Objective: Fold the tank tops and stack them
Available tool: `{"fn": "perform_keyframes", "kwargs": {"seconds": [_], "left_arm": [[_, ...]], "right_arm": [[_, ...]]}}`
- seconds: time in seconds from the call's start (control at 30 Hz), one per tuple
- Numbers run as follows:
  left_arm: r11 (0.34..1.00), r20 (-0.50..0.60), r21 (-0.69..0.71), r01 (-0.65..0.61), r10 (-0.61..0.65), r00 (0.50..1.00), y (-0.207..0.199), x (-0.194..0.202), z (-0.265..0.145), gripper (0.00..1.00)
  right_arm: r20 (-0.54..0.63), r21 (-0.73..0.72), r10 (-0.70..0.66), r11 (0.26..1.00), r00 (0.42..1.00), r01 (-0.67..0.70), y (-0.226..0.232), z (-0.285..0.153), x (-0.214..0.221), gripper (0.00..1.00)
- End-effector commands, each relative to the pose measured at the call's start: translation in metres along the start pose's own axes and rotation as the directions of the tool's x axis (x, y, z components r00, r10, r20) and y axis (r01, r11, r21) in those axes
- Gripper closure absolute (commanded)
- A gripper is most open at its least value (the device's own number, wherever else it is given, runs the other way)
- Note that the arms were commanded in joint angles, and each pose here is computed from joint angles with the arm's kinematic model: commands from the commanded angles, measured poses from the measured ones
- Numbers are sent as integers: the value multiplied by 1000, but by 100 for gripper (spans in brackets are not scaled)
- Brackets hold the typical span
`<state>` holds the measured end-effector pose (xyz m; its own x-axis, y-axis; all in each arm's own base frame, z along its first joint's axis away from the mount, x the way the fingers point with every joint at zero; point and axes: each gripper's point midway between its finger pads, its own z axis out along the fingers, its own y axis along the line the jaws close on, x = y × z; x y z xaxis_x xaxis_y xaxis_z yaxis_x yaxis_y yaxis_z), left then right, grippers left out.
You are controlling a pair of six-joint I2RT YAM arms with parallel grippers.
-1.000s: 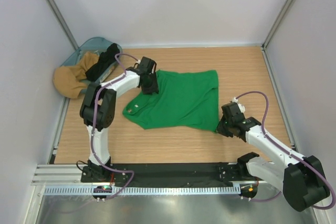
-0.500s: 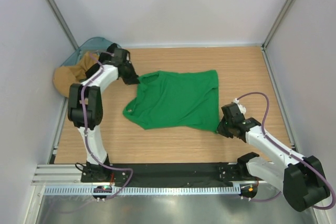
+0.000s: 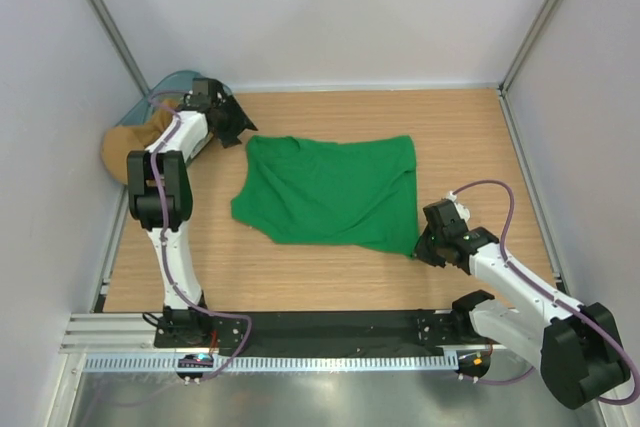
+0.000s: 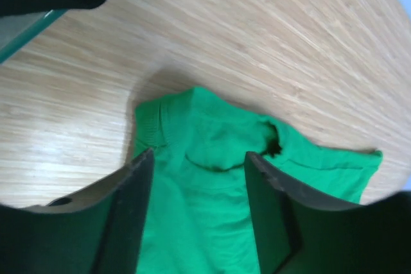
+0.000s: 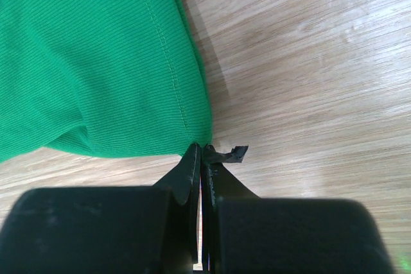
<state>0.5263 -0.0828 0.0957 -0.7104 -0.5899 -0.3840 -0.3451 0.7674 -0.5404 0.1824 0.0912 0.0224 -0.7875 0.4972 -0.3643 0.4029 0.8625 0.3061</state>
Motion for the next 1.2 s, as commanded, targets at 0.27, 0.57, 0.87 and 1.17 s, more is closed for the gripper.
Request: {"fn": "perform_keyframes", "kwargs": {"seconds": [0.27, 0.57, 0.87, 1.17], "left_arm": [[990, 43, -50, -135, 137, 990, -11, 20, -53, 33], [965, 68, -119, -234, 243, 968, 10, 101, -117, 28], [971, 67, -94, -222, 228, 971, 52, 164, -153, 26], [970, 40, -169, -175, 185, 982, 101, 196, -135, 25]], "right_arm": [[24, 45, 3, 999, 1000, -4, -1, -2, -10, 97], [103, 80, -10, 997, 995, 2, -1, -12, -31, 69], [245, 80, -57, 996, 968, 39, 19, -29, -77, 55], [155, 79, -84, 994, 984, 73, 28, -9, -67, 56]]}}
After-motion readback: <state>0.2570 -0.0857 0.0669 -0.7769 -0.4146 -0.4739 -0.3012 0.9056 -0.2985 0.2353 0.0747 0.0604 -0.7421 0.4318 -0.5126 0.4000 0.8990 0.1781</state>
